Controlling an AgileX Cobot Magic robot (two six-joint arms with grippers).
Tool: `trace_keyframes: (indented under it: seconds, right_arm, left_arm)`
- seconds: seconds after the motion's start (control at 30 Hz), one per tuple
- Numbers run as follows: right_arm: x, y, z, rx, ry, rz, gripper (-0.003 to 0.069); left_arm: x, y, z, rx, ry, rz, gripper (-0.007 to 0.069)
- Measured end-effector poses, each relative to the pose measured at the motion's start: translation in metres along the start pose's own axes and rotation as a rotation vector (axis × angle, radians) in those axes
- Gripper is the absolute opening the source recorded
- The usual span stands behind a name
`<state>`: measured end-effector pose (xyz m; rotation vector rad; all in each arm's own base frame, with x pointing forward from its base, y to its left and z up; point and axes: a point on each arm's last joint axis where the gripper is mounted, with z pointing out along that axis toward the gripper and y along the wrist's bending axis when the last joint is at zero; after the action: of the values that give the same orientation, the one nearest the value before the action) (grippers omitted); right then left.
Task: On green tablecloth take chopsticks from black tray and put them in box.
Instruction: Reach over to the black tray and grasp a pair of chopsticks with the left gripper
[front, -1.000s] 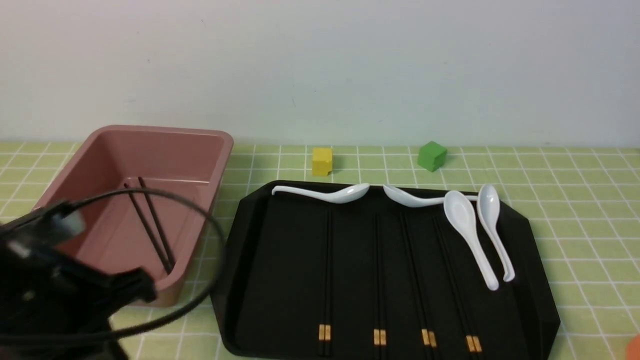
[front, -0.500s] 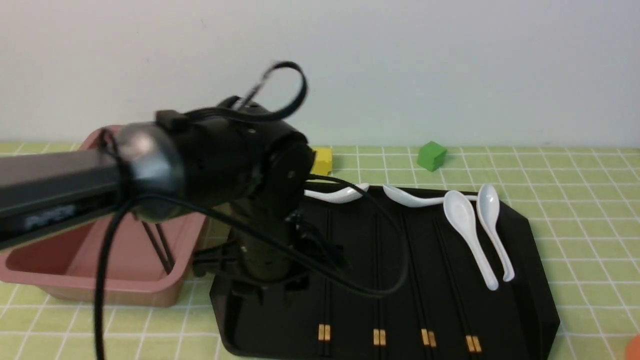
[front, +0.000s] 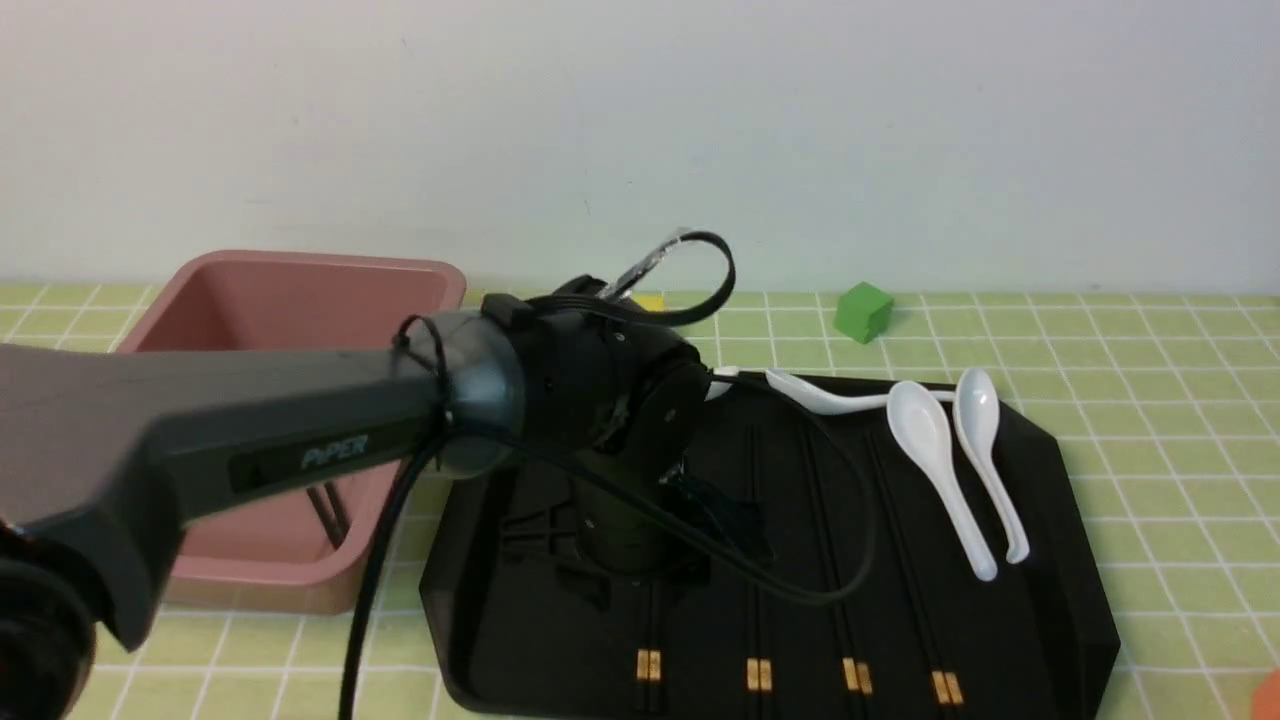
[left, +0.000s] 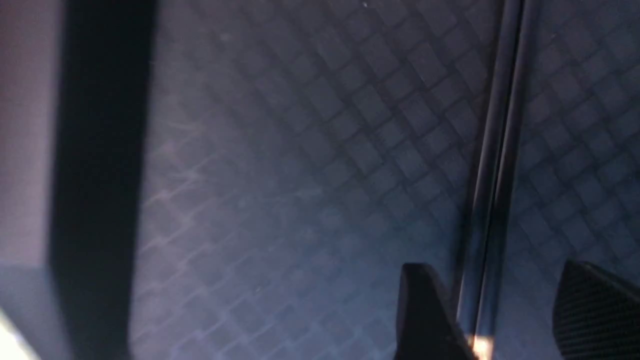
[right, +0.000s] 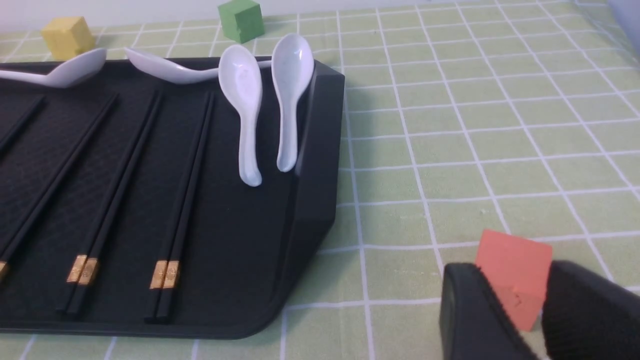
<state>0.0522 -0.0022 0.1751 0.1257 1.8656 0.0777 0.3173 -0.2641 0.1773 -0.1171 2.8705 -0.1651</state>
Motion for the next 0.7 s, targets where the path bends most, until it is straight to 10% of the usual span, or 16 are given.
trace_keyframes:
  seconds: [0.37, 0.53, 0.7]
  right_arm:
    - [0.000, 0.000, 0.000, 0.000, 0.000, 0.000, 0.0239]
    - [0.000, 0.000, 0.000, 0.000, 0.000, 0.000, 0.0239]
    - [0.000, 0.000, 0.000, 0.000, 0.000, 0.000, 0.0239]
  left_arm:
    - [0.003, -0.003, 0.025, -0.005, 0.040, -0.015, 0.0340]
    - [0.005, -0.004, 0.025, -0.001, 0.070, -0.027, 0.0128]
    - [0.004, -0.010, 0.015, 0.034, 0.102, -0.033, 0.0120]
